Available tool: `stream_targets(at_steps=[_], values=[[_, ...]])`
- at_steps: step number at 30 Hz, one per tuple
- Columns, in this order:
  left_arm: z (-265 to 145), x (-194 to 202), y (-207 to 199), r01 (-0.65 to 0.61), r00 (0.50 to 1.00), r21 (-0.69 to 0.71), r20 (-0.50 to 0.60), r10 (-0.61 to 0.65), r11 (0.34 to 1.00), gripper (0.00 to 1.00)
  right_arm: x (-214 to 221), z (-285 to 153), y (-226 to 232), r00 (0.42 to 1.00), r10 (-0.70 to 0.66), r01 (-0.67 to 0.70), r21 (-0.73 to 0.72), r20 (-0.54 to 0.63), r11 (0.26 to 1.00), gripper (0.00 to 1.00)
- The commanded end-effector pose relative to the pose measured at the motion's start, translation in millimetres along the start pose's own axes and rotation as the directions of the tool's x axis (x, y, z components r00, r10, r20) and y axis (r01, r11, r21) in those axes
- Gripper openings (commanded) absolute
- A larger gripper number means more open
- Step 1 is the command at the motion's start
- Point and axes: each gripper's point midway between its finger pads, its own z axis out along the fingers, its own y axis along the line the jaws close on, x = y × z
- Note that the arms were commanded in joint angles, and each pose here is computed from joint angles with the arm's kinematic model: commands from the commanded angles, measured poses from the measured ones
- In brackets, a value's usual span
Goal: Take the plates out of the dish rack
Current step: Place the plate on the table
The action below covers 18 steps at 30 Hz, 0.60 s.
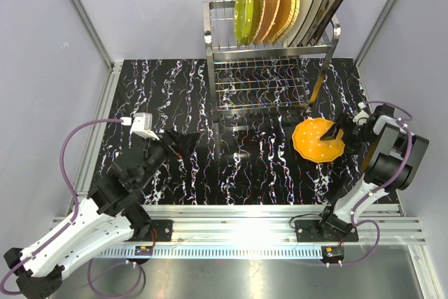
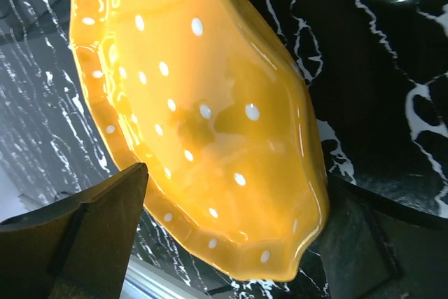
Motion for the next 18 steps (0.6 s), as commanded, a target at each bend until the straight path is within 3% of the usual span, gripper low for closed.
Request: stream_targets(at_steps=[1,18], values=[[2.5,-17.8,-11.1,0.019,0.998,0.032,0.060,-0.021,0.999,0.99,-17.6,-12.0,-12.3,0.995,-0.084,0.079,0.097,0.049,0.992,1.00],[5.8,-44.9,-34.6,-0.039,0.998,0.053,0.051,0.036,0.998,0.99,-35.1,-40.1,-21.6,0.969,-0.231,0.205,0.237,0.085,0.950,1.00]])
